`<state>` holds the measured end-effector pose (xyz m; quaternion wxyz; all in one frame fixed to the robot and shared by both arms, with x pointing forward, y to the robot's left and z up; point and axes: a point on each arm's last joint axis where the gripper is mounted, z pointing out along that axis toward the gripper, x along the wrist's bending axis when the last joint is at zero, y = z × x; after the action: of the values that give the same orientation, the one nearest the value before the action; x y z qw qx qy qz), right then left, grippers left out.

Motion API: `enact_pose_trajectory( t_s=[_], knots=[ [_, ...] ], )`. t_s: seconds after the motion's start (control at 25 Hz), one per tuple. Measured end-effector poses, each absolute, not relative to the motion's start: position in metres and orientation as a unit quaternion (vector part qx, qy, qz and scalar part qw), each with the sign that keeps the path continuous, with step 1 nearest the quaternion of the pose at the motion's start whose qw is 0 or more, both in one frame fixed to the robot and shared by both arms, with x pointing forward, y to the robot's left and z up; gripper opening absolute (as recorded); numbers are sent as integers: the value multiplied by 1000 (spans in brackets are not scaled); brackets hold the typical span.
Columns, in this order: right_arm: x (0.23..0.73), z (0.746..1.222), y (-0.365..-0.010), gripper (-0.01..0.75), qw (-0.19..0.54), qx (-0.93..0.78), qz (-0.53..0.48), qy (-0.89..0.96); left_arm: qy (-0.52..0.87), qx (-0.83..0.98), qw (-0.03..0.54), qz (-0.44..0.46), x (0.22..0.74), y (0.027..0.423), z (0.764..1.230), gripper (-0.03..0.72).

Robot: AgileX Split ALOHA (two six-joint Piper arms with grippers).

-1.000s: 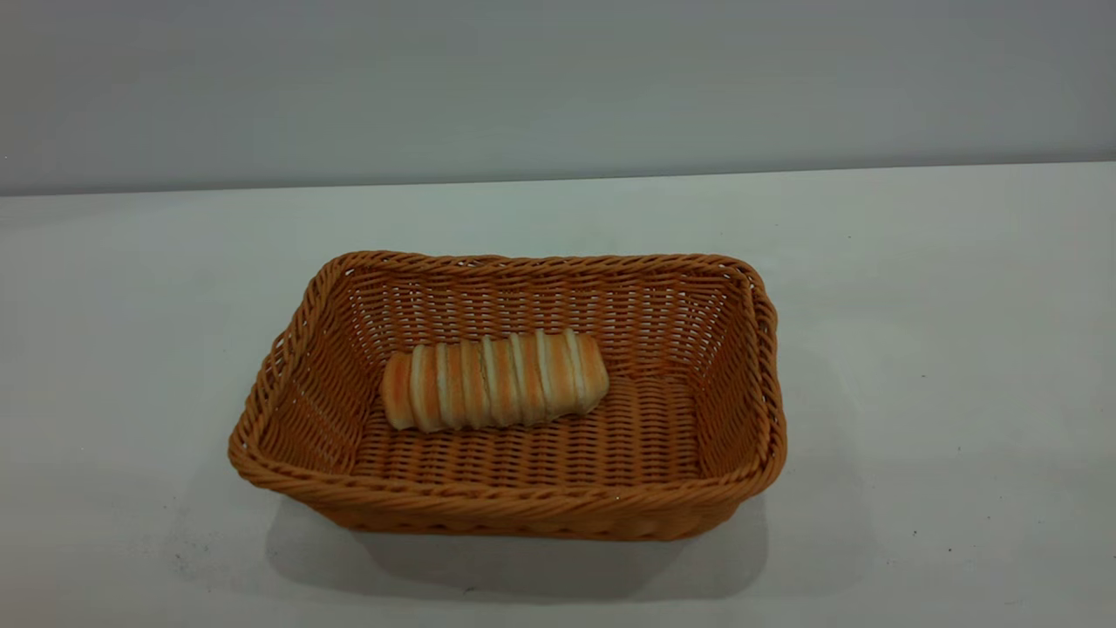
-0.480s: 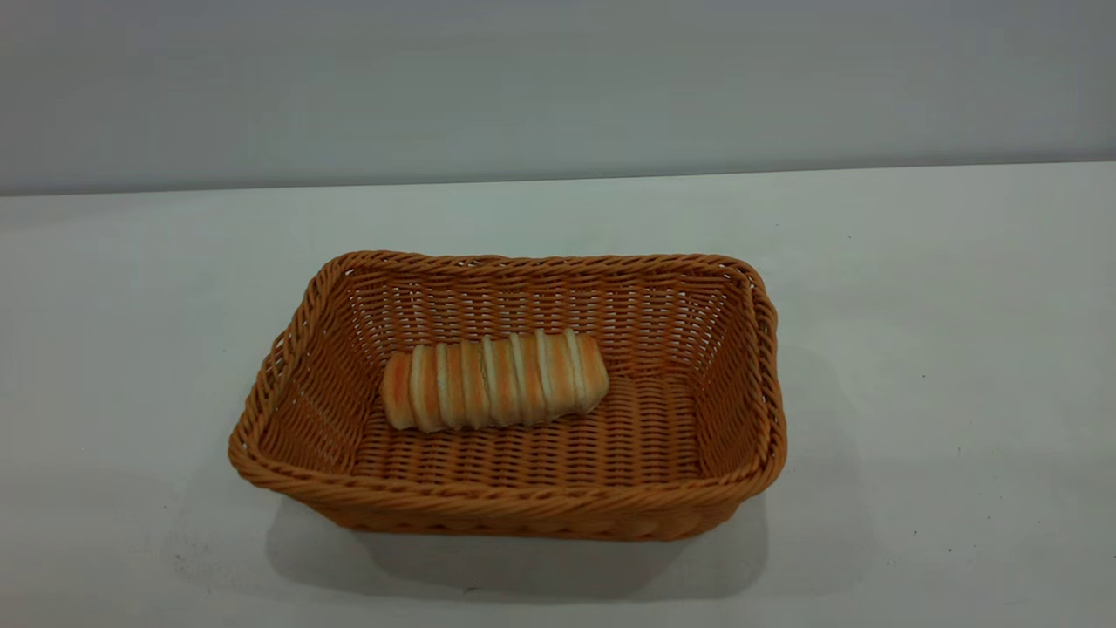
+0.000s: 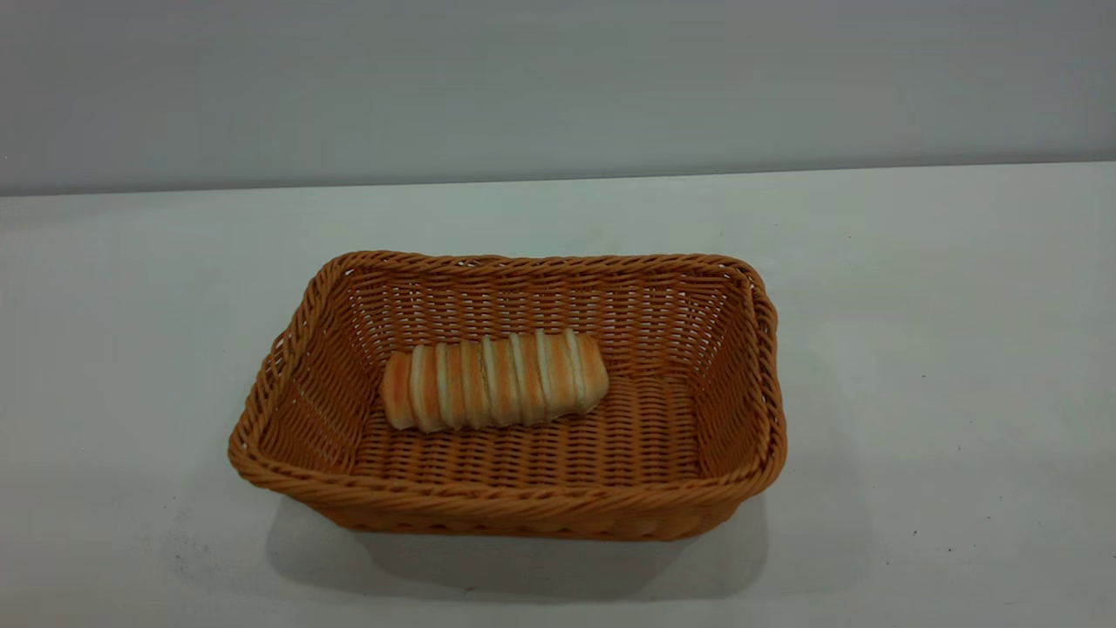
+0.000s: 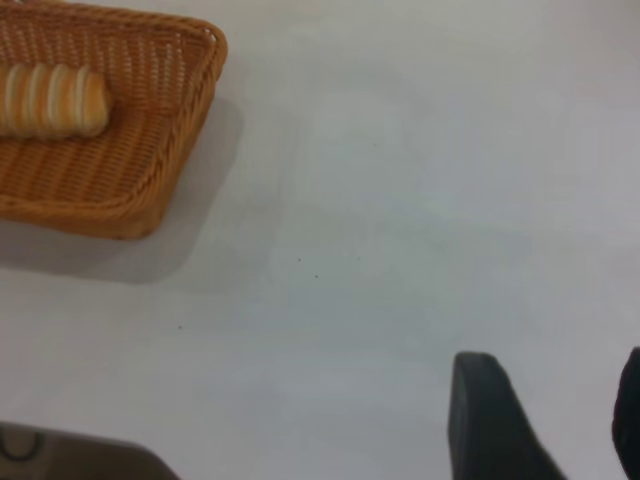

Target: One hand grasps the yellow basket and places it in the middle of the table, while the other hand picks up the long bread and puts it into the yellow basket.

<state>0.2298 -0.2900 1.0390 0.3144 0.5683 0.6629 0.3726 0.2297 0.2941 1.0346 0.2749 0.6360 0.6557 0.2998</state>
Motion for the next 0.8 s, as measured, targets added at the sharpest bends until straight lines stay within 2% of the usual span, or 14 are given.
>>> enact_pose_trajectory(
  t_s=[0.8],
  knots=[
    [230,1039,-290,345,314,568,373,663,611,679,296,279,229,295,1035,242]
  ],
)
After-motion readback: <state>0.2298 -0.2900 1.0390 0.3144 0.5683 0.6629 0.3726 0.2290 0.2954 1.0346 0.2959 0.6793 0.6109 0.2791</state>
